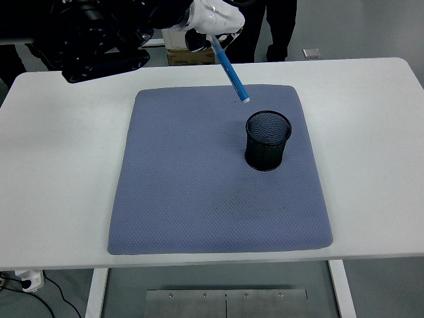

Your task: Left hand places marker in pen holder

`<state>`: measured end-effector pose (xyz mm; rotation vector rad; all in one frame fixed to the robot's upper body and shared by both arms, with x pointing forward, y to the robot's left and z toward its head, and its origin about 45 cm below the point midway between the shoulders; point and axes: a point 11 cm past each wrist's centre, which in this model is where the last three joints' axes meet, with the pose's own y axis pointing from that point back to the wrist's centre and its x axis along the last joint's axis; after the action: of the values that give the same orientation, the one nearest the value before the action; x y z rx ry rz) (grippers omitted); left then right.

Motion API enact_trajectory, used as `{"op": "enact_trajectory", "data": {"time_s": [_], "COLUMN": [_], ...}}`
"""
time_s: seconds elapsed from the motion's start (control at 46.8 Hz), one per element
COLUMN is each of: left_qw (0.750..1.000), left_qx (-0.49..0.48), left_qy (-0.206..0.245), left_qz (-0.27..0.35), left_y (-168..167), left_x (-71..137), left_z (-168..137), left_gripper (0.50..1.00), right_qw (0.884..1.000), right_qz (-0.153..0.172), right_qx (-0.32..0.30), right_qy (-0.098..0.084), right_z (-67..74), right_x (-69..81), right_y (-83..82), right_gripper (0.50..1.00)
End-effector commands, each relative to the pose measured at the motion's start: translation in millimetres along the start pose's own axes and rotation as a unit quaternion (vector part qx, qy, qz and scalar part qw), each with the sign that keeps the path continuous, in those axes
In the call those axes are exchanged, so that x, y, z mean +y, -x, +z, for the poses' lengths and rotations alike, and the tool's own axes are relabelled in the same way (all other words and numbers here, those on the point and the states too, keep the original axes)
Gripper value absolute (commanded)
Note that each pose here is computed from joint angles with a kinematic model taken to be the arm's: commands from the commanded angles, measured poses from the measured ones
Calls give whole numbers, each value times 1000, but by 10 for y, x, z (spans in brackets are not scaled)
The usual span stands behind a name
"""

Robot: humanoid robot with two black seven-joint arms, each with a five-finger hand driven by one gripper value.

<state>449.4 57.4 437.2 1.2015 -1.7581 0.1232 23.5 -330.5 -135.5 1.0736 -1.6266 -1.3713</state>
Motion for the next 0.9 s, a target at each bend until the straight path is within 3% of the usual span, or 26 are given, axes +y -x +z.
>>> {"op": "enact_trajectory", "data": {"time_s": [0.0, 0.876], "left_qw": [1000, 998], "left_qx": [-1, 11], "left_qy": [0, 23], "left_qz": [-2, 54], "left_y": [35, 413], "left_x": [-13, -182], "left_z": [6, 185], "left_gripper": [500, 500], "right_qw": [1000, 1000], "right_qz": [1, 1], "right_qx": [0, 0], "right_qy": [0, 0], "right_z": [-1, -1], "right_x": [0, 0], "right_y": [-2, -2], "right_gripper": [1000, 1000]}}
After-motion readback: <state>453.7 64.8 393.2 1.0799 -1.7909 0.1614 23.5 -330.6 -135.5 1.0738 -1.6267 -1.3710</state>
